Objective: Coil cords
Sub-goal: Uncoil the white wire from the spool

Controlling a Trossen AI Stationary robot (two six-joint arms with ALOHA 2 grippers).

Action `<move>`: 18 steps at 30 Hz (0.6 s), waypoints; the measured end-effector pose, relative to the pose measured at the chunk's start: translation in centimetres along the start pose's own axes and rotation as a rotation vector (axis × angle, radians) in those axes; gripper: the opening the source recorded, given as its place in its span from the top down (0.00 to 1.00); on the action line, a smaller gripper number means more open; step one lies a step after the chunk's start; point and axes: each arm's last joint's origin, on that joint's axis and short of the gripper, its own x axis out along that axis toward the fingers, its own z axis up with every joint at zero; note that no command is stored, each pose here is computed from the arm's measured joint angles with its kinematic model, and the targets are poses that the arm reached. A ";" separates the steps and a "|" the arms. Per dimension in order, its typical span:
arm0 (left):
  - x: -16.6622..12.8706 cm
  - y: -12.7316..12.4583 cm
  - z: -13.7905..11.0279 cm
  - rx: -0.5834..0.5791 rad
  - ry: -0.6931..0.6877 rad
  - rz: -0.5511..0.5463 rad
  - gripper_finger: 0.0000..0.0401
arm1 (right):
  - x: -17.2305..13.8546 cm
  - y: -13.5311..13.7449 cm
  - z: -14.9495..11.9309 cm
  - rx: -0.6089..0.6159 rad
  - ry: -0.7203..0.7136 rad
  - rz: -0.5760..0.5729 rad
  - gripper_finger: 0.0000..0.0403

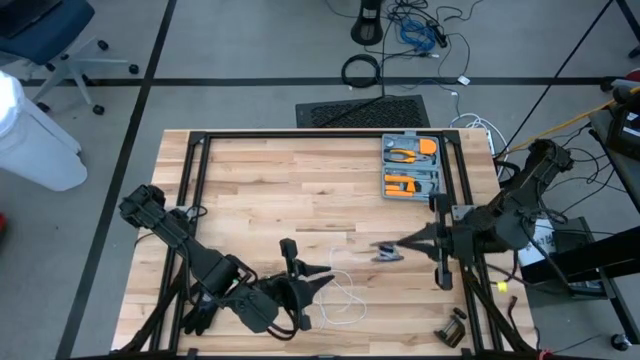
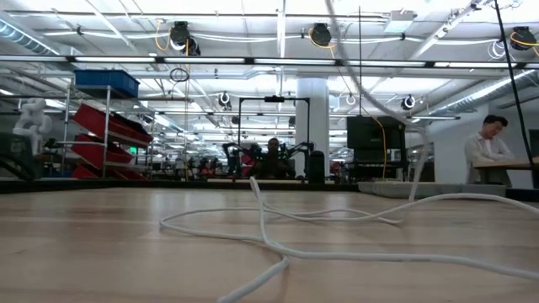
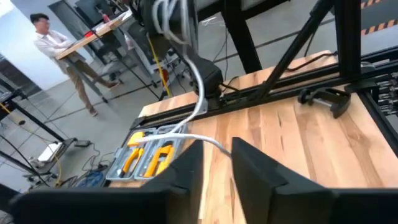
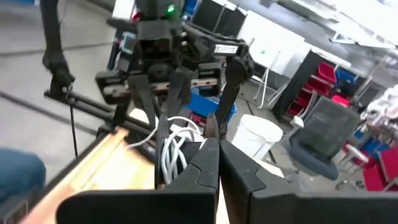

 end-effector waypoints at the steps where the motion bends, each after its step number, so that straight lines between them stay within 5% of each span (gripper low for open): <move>1: 0.0 0.0 0.0 0.000 0.000 0.000 0.74 | 0.0 0.1 0.0 -0.017 0.003 0.004 1.00; 11: 0.0 0.0 0.0 0.001 0.003 -0.001 0.66 | 0.4 1.9 -1.6 -0.284 0.121 0.082 1.00; 18: 0.2 -0.2 -0.1 -0.028 -0.001 -0.051 0.66 | 0.5 1.9 -1.2 -0.251 0.091 0.063 1.00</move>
